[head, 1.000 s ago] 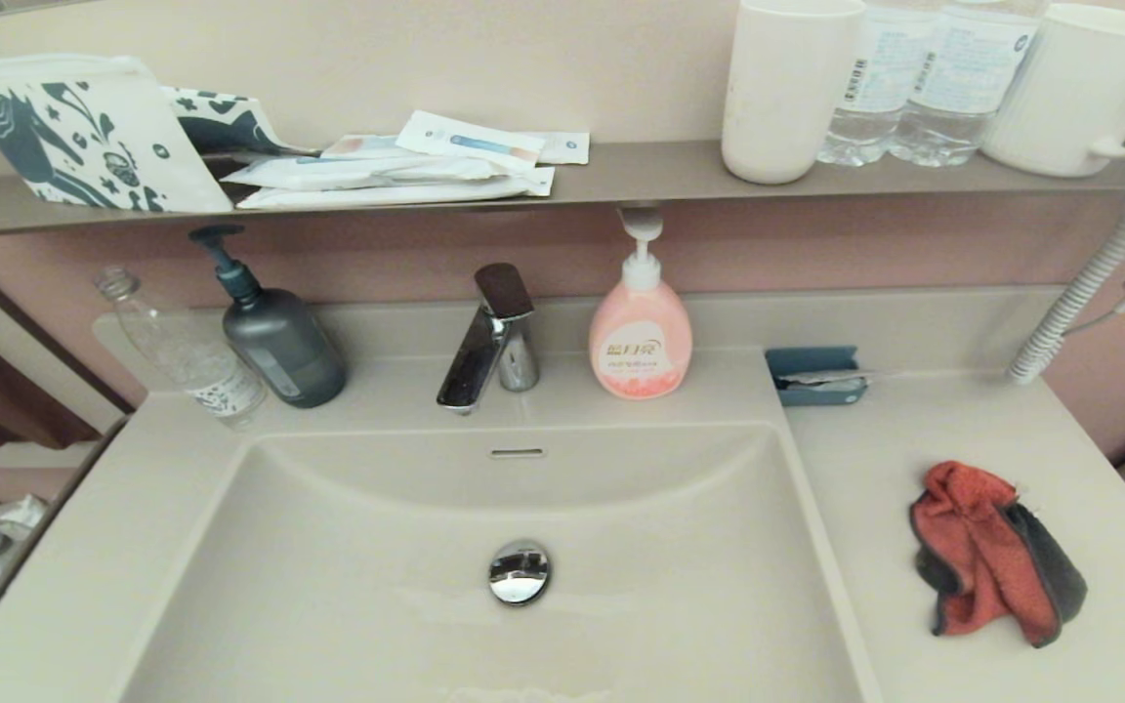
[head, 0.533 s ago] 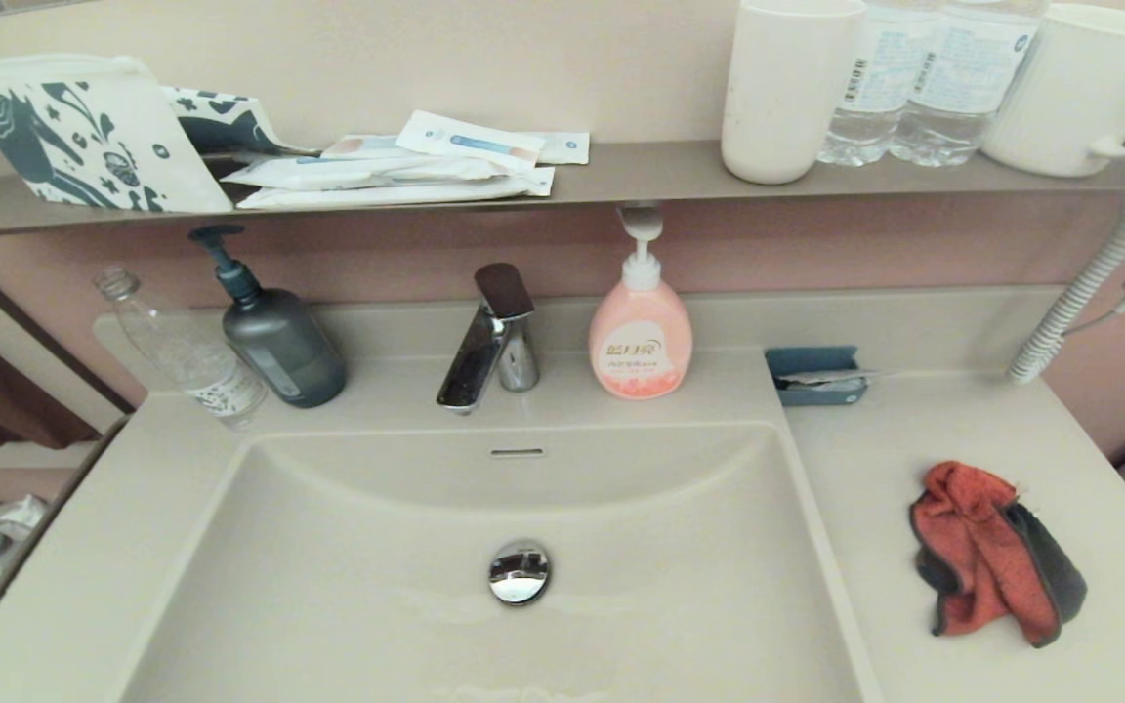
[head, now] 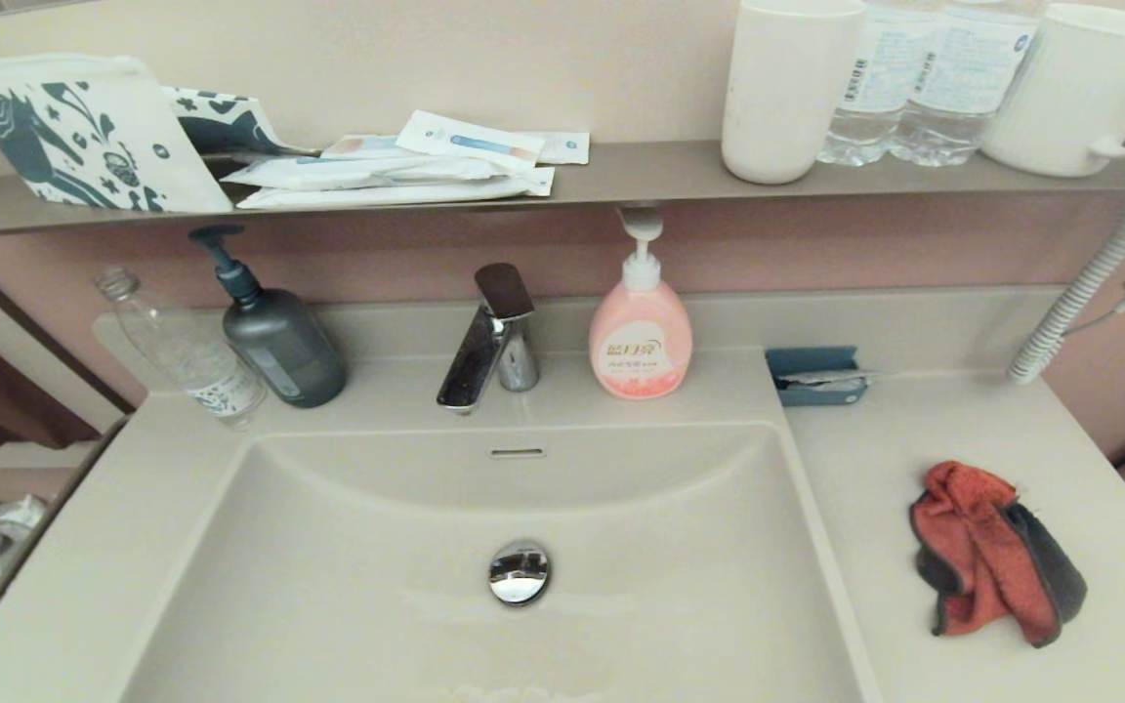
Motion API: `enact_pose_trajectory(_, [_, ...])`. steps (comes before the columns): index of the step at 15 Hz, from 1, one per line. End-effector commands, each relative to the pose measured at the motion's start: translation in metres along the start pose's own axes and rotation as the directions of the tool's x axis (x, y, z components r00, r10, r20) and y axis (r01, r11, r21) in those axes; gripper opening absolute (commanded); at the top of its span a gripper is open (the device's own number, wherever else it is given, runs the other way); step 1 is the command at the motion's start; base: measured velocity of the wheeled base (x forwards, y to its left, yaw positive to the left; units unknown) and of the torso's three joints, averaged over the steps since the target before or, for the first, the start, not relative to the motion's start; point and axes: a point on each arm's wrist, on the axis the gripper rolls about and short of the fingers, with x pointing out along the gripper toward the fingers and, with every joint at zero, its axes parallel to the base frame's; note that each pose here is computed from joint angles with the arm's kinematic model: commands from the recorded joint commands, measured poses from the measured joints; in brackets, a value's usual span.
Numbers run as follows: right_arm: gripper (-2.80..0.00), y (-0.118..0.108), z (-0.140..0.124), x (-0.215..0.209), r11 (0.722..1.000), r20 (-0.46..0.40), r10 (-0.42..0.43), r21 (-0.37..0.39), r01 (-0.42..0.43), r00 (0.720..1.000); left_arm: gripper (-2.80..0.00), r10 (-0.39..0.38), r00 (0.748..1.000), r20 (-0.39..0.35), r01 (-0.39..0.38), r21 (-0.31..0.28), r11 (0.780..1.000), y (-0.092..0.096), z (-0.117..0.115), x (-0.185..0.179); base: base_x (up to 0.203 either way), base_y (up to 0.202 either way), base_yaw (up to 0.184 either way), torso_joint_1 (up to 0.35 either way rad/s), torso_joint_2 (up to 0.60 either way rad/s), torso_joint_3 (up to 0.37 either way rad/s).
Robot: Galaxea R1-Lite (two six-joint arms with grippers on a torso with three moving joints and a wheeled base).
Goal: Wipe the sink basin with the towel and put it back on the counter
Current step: Pick up the cloth
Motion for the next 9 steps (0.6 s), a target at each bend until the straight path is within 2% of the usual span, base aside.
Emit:
enact_pose_trajectory(1, [-2.80,0.000,0.000,0.000,1.000,-0.001,-0.001,0.000,0.001,1.000,-2.80,0.001,1.000,-0.001,-0.001,-0.001,1.000,0.000,0.000,0.000,0.000,0.000,0.000,0.000,0.00,0.000])
enact_pose_trajectory(5, [-2.80,0.000,0.003,-0.001,1.000,0.008,-0.002,-0.006,0.002,1.000,-2.80,0.001,1.000,0.000,-0.001,-0.001,1.000,0.000,0.000,0.000,0.000,0.000,0.000,0.000,0.00,0.000])
enact_pose_trajectory(7, [-2.80,0.000,0.022,-0.006,1.000,0.038,-0.002,-0.004,0.002,0.999,-2.80,0.000,1.000,-0.002,0.000,-0.001,1.000,0.000,0.000,0.000,0.000,0.000,0.000,0.000,0.00,0.000])
enact_pose_trajectory(9, [-2.80,0.000,0.045,-0.003,1.000,0.001,-0.002,-0.002,0.002,1.000,-2.80,0.001,1.000,-0.002,-0.001,-0.001,1.000,0.000,0.000,0.000,0.000,0.000,0.000,0.000,0.00,0.000])
